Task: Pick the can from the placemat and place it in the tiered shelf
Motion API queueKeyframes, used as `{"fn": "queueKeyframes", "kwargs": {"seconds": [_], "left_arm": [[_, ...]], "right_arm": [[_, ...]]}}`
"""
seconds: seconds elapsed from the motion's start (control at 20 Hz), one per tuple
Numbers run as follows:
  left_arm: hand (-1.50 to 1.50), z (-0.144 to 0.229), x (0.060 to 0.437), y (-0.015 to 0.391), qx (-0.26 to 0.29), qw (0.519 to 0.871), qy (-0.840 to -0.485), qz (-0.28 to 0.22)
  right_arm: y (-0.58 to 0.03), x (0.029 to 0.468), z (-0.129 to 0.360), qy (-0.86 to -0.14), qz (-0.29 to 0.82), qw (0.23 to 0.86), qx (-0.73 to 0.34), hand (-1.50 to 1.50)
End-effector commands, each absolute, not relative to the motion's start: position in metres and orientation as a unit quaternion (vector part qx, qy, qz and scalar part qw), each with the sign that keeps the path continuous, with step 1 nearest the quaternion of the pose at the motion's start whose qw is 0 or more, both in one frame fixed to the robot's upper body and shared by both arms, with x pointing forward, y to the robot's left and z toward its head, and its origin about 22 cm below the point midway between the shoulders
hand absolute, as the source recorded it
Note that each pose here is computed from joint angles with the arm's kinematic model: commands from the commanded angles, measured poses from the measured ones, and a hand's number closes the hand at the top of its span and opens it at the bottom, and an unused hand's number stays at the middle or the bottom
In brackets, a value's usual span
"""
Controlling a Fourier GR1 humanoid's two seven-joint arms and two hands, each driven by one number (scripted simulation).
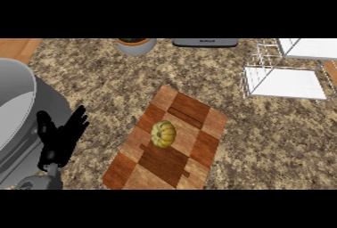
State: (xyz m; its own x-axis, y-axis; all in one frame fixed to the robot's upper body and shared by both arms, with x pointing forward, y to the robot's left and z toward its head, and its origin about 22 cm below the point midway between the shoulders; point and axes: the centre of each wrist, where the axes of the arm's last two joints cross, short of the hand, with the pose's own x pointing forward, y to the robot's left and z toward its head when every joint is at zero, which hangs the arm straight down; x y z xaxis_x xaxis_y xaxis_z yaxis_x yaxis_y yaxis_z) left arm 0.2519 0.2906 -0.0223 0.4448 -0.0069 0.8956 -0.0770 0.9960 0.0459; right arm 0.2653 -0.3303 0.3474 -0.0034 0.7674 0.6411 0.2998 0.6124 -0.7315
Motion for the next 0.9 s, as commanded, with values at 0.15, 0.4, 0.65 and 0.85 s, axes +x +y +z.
{"fn": "queueKeyframes", "kwargs": {"seconds": [0.15,0.4,0.65,0.85], "left_arm": [[0.0,-0.018,0.245,0.271,0.038,0.845,-0.533,0.016],[0.0,-0.025,0.252,0.294,0.038,0.848,-0.529,0.015],[0.0,-0.026,0.251,0.294,0.038,0.843,-0.537,0.008],[0.0,-0.017,0.252,0.275,0.041,0.842,-0.539,0.003]], "right_arm": [[-0.361,0.307,0.364,-0.673,0.187,0.586,-0.41,1.5],[-0.377,0.329,0.365,-0.668,0.223,0.595,-0.387,1.5],[-0.383,0.365,0.337,-0.655,0.254,0.585,-0.405,1.5],[-0.402,0.375,0.346,-0.65,0.256,0.588,-0.408,1.5]]}}
